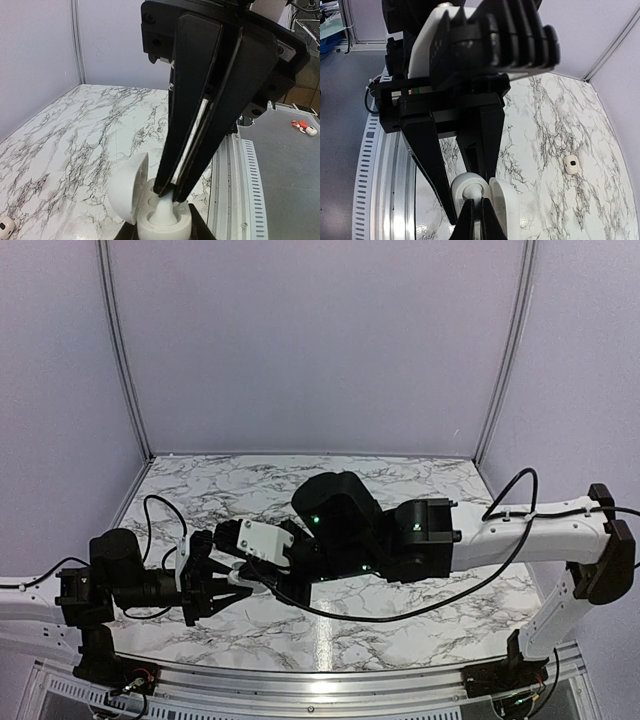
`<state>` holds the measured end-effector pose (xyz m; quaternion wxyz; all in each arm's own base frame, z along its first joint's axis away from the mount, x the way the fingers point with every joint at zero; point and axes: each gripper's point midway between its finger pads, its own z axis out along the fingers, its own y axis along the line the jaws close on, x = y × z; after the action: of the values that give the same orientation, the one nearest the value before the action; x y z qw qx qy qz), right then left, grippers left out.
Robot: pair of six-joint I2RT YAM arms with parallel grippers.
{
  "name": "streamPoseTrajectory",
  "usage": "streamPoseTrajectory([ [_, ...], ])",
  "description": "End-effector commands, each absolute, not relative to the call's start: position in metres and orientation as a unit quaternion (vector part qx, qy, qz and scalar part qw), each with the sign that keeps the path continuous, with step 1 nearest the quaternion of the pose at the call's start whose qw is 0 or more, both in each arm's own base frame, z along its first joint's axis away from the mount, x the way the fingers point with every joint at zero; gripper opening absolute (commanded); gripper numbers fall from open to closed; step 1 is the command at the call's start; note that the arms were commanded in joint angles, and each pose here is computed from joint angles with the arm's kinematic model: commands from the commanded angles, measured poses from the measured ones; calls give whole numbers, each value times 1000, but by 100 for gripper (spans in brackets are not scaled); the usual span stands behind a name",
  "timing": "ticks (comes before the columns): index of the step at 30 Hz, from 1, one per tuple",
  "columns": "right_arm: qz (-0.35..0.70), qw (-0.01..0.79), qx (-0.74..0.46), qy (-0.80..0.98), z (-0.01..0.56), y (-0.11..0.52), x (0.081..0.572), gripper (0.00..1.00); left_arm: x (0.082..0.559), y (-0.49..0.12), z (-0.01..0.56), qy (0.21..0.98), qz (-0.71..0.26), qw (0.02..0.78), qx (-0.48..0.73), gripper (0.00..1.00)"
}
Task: Insert the wireless bluetooth earbuds into the charging case
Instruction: Adjust the left earbud in the left side groove of the charging case.
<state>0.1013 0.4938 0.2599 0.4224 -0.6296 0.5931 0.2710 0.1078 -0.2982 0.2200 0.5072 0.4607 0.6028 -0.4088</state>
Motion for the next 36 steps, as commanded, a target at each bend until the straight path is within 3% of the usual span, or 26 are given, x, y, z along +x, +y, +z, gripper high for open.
streamPoseTrajectory([
  [1,287,391,-641,595,251,492,90,4,107,-300,273,539,-438,569,439,0],
  [14,291,389,-648,586,263,492,86,4,106,-297,276,534,-440,574,437,0],
  [16,291,388,-651,584,263,493,84,6,107,-297,276,536,-438,576,435,0],
  [19,291,391,-652,581,267,492,82,21,108,-297,275,539,-436,576,433,0],
  [22,293,396,-647,582,273,490,82,26,106,-297,272,537,-436,573,438,0],
  [36,285,446,-629,570,316,478,91,28,101,-302,265,532,-442,560,456,0],
])
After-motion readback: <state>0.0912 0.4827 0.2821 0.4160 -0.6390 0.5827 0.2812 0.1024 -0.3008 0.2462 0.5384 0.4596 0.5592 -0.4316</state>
